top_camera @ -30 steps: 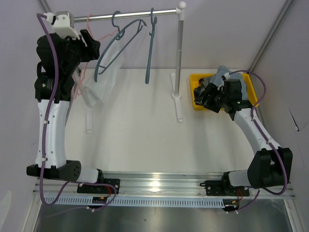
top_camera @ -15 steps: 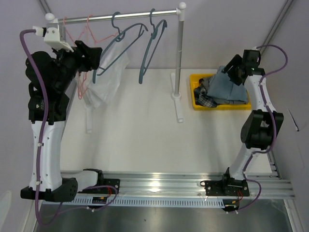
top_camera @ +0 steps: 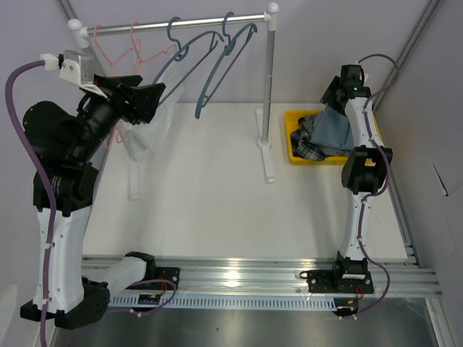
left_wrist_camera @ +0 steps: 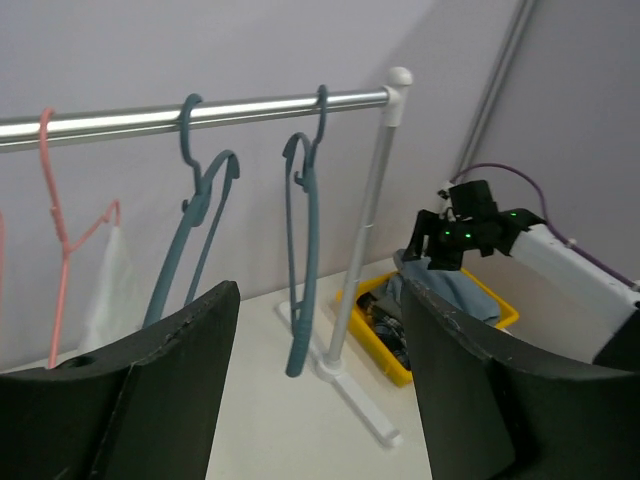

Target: Place the skirt on the hanger

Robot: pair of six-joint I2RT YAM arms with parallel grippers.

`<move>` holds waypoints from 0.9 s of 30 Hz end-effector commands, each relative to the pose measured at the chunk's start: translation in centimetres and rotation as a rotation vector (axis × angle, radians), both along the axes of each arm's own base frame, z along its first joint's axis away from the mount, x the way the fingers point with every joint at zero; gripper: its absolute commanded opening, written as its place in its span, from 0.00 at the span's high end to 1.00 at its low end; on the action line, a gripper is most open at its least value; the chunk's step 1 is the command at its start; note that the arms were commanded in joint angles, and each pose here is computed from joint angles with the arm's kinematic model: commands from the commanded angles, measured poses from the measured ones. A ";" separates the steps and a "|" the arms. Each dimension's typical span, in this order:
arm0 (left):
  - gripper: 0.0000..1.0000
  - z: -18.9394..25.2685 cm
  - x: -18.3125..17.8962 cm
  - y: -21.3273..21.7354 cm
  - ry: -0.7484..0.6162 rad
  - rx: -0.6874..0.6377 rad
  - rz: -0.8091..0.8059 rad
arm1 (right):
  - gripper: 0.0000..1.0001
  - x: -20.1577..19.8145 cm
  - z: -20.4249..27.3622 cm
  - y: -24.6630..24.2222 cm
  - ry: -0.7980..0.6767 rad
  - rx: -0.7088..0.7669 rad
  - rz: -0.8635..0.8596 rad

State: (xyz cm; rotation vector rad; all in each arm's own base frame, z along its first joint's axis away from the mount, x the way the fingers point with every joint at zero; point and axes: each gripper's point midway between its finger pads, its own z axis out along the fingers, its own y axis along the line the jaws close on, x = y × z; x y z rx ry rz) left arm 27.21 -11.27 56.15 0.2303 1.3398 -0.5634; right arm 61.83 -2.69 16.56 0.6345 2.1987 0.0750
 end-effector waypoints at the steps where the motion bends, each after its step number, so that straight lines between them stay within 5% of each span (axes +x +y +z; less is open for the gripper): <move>1: 0.28 1.2 -1.6 -1.4 -0.045 -0.008 -0.076 | 0.27 0.4 0.4 -0.8 0.007 -0.101 -0.014; 10: 0.29 1.1 -3.5 -4.1 -0.049 0.009 -0.204 | 0.31 0.4 -3.2 -1.8 0.083 -0.197 -0.013; 17: 0.29 -0.2 -3.5 -6.4 -0.024 0.032 -0.283 | 0.84 0.2 -1.2 -3.1 0.041 -0.225 -0.059; 20: 0.29 -1.1 -2.9 -8.1 0.003 0.051 -0.328 | 0.97 -0.1 3.4 -4.2 -0.047 -0.211 -0.101; 27: 0.30 -3.4 -1.8 -11.0 0.060 0.091 -0.435 | 1.00 -1.4 12.5 -5.1 -0.227 -0.196 -0.138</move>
